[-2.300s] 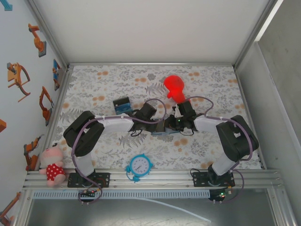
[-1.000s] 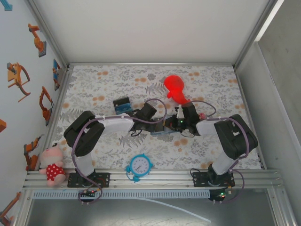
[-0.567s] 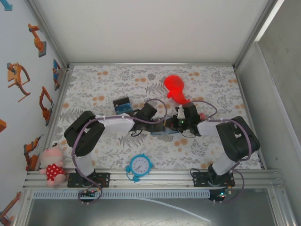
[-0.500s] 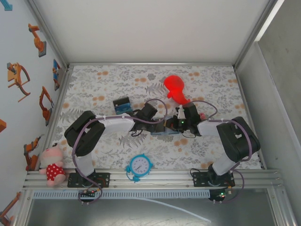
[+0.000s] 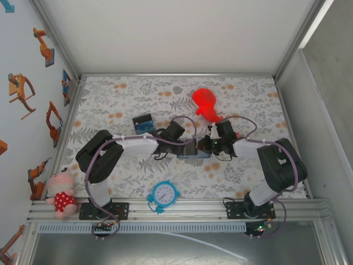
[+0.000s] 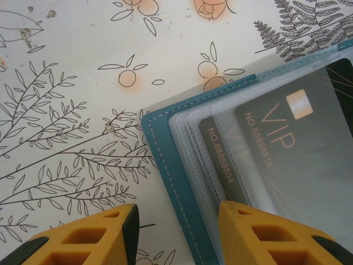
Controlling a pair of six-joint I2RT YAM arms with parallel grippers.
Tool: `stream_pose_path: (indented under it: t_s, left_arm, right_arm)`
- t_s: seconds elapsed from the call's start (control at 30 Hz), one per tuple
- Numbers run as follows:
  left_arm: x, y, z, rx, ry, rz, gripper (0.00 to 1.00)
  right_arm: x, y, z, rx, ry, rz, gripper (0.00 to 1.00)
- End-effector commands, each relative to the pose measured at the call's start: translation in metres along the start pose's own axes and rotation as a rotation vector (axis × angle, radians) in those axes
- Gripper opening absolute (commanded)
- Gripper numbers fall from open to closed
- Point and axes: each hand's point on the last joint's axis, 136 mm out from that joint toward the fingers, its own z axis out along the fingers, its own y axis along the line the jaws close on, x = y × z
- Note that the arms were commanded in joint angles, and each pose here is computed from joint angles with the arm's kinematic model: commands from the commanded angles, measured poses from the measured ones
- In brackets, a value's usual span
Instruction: Take the credit cards out of the card holder
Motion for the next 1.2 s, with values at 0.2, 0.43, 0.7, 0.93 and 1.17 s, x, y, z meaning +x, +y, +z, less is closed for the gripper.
stream_pose_path:
  t_s: [0.2, 0.43, 0.7, 0.93, 1.17]
  left_arm:
    - [0.020, -0.008, -0.001, -0.013, 0.064, 0.012, 0.42]
    - [-0.007, -0.017, -0.020, -0.019, -0.032, 0.027, 0.43]
    - [-0.020, -0.017, -0.016, -0.052, -0.047, 0.068, 0.56]
    - [-0.015, -0.020, 0.001, -0.050, -0.004, 0.085, 0.56]
    - [-0.006, -0.016, 0.009, -0.073, 0.035, 0.106, 0.56]
  right_arm:
    - [-0.008, 0.001, -0.011, 0.037, -0.023, -0.038, 0.00]
    - [-0.009, 0.007, -0.010, 0.011, -0.011, -0.053, 0.00]
    - [-0.006, 0.006, -0.010, 0.014, -0.001, -0.056, 0.00]
    - [-0.005, 0.005, -0.010, 0.017, 0.003, -0.056, 0.00]
    - [-0.006, 0.000, -0.015, 0.052, -0.002, -0.066, 0.00]
